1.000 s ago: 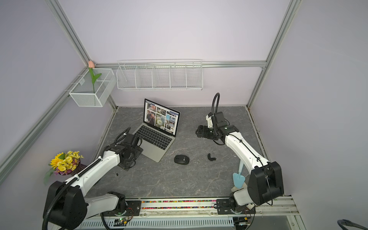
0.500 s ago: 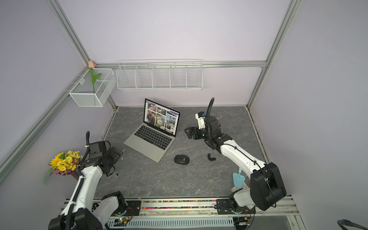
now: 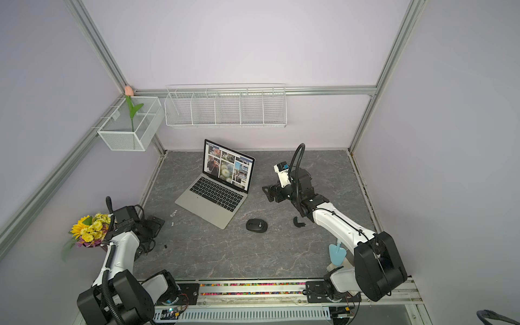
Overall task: Insert the wireless mouse receiver into the laptop
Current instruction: Move the USB plug to the center of the board.
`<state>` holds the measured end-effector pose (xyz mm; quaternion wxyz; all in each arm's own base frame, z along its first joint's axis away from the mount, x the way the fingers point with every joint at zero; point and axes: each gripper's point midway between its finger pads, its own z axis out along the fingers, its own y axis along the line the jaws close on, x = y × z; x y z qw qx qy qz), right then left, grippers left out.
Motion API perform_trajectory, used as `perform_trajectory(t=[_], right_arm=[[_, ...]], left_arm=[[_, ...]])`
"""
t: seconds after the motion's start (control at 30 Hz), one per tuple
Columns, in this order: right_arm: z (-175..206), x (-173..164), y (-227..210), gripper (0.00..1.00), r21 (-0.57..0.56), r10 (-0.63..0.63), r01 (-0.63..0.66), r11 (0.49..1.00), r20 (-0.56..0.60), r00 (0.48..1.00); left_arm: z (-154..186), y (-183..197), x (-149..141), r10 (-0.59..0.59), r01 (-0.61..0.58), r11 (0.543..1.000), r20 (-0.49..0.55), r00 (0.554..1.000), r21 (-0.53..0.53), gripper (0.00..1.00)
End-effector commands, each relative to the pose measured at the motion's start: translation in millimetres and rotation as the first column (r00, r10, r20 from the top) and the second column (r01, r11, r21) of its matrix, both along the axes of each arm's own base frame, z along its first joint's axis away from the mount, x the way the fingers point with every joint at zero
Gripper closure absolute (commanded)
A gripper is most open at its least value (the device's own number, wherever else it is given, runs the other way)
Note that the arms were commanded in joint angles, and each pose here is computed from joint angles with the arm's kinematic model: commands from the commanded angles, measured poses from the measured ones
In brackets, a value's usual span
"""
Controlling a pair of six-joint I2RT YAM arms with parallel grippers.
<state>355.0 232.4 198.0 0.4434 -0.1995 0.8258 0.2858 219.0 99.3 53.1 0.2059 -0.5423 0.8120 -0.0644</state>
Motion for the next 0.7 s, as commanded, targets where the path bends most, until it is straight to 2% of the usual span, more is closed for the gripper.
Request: perform_trajectory(t=[0.0,0.17,0.33,0.43,0.67], right_arm=[[4,3,-13,0.11,0.033,0.007,-0.008,0.999,0.028,1.0],[5,9,-20,0.12,0.049,-0.002,0.0,0.999,0.029,1.0],[4,10,-21,0.12,0.047,-0.006,0.004,0.999,0.031,1.0],[7,10,-22,0.12,0.044,-0.01,0.008,0.999,0.035,0.999],[11,11,-25,0.11,0.032,-0.022,0.021,0.999,0.051,0.998]], left_arm=[[-9,-6,13,0.014,-0.01,0.998,0.057,0.998,-0.064,0.01],[-20,-5,11,0.038,-0.036,0.996,0.03,0.999,-0.086,0.0],[-24,-18,18,0.073,-0.053,0.985,0.121,0.99,-0.164,0.0],[-26,-22,14,0.054,-0.035,0.984,0.102,0.993,-0.176,0.0],[-24,-44,17,0.055,-0.013,0.954,0.133,0.99,-0.3,0.0]])
